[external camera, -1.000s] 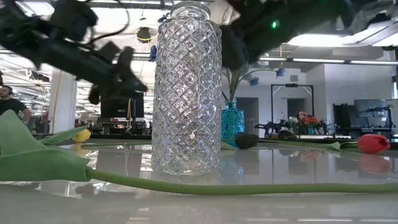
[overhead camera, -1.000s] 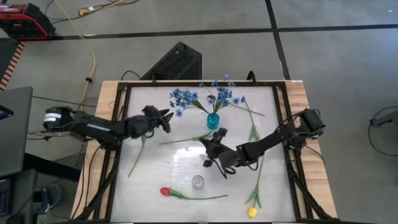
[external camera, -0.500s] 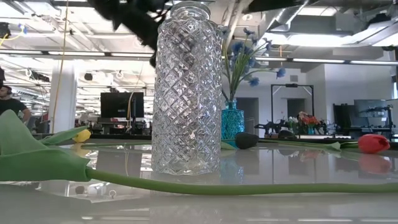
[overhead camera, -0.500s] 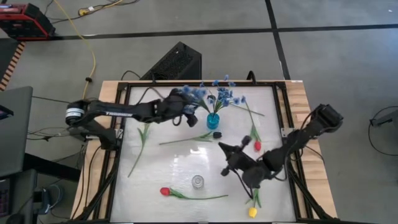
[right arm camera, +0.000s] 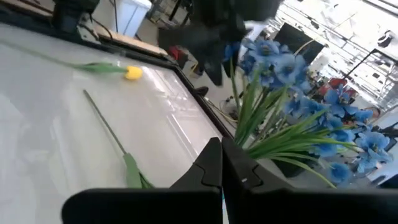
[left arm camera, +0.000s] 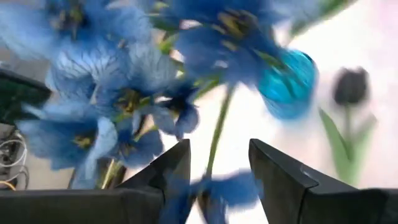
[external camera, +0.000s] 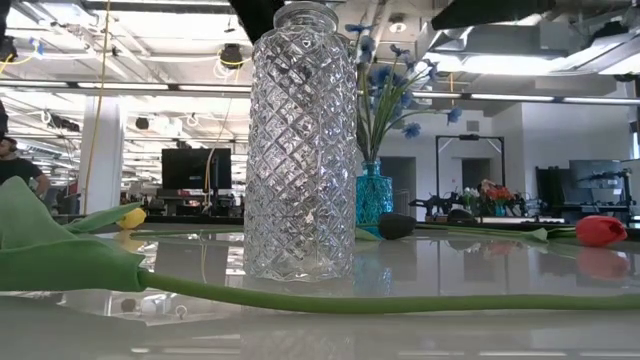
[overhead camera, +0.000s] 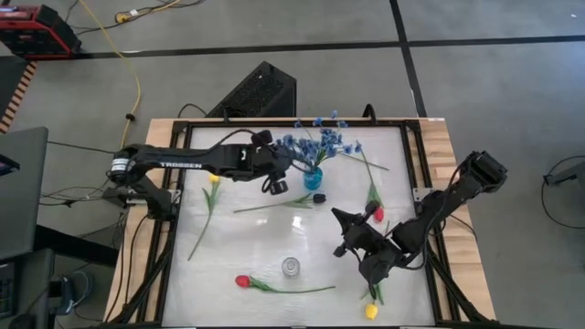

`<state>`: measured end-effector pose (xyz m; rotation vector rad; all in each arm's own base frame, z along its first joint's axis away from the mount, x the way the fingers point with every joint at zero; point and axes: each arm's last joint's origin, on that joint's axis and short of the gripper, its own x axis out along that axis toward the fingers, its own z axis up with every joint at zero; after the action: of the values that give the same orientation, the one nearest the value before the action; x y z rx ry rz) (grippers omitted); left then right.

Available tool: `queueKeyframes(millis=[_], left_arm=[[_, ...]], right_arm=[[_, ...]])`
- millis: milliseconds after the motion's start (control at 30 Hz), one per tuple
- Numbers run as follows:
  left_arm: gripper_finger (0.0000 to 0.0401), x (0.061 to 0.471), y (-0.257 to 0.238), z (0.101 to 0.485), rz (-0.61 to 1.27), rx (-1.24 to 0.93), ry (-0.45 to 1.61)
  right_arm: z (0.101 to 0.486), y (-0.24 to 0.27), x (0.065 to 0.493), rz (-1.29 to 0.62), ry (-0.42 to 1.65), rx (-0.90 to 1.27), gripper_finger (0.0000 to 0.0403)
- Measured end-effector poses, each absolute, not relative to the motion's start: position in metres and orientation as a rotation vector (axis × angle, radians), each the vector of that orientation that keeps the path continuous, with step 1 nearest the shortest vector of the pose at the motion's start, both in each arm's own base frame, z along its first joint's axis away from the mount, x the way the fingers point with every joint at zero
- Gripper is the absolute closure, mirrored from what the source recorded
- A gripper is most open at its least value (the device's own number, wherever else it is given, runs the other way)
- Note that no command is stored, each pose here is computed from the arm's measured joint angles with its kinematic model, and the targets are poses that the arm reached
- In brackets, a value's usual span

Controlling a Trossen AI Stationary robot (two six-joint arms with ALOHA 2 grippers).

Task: Sort flowers into vase by color
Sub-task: Put the bottom black flower into the blue vase

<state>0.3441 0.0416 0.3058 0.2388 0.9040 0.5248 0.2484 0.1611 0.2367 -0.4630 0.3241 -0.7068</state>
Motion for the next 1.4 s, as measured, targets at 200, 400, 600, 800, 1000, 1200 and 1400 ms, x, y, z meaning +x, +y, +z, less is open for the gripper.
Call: queueKeyframes(millis=[200, 400, 600, 800, 1000, 1200, 1400], left_arm=[[0.0248, 0.320, 0.019, 0.329, 0.402, 0.243, 1.100], [0.0248, 0.297, -0.002, 0.334, 0.465, 0.083, 1.155], [0.0248, 0.287, -0.033, 0.298, 0.469, 0.116, 1.184], [0.0248, 0.290, -0.051, 0.232, 0.321, 0.148, 1.020], [0.0248, 0.300, -0.028, 0.186, 0.237, 0.115, 0.877], [0.0248, 0.298, 0.005, 0.173, 0.283, 0.026, 0.870], [0.0248, 0.294, 0.018, 0.164, 0.227, -0.038, 0.863]], right_arm=[[0.231, 0.155, 0.251, -0.609, 0.415, -0.463, 0.0379], [0.220, 0.144, 0.257, -0.273, 0.674, -0.345, 0.0375], [0.213, 0.136, 0.260, -0.069, 0.832, -0.237, 0.0372], [0.211, 0.136, 0.258, 0.022, 0.888, -0.235, 0.0370], [0.211, 0.136, 0.258, 0.036, 0.890, -0.231, 0.0370], [0.210, 0.136, 0.258, 0.012, 0.893, -0.192, 0.0370], [0.210, 0.136, 0.258, 0.006, 0.893, -0.202, 0.0369]])
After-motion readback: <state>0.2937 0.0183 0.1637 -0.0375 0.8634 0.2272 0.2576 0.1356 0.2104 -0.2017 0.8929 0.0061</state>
